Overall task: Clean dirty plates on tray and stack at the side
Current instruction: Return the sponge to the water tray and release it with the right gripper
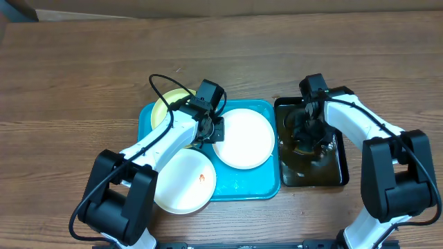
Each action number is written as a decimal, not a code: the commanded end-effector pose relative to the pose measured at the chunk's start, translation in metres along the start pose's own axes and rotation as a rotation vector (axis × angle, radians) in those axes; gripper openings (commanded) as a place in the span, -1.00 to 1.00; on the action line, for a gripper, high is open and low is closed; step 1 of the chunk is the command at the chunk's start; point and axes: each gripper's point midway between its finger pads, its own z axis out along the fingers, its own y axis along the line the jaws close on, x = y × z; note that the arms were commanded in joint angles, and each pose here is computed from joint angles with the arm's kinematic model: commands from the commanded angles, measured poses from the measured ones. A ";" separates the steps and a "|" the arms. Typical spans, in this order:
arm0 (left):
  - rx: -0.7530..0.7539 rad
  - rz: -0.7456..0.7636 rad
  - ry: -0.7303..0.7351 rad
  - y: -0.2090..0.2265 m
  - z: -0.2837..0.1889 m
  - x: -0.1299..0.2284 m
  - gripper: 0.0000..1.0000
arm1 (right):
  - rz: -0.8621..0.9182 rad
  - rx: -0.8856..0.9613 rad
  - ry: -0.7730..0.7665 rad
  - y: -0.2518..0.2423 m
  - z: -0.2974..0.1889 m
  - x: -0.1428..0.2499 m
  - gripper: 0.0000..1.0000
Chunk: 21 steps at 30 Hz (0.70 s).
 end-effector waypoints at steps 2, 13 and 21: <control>0.008 -0.002 0.001 -0.004 0.002 -0.003 -0.47 | 0.007 0.010 0.003 -0.001 -0.006 0.001 0.33; 0.000 -0.003 0.016 -0.001 0.003 0.002 -0.42 | 0.010 -0.017 0.063 0.001 0.003 0.019 -0.85; -0.009 -0.005 0.038 0.001 0.004 0.008 -0.33 | 0.036 -0.015 0.074 -0.007 -0.016 0.010 -0.55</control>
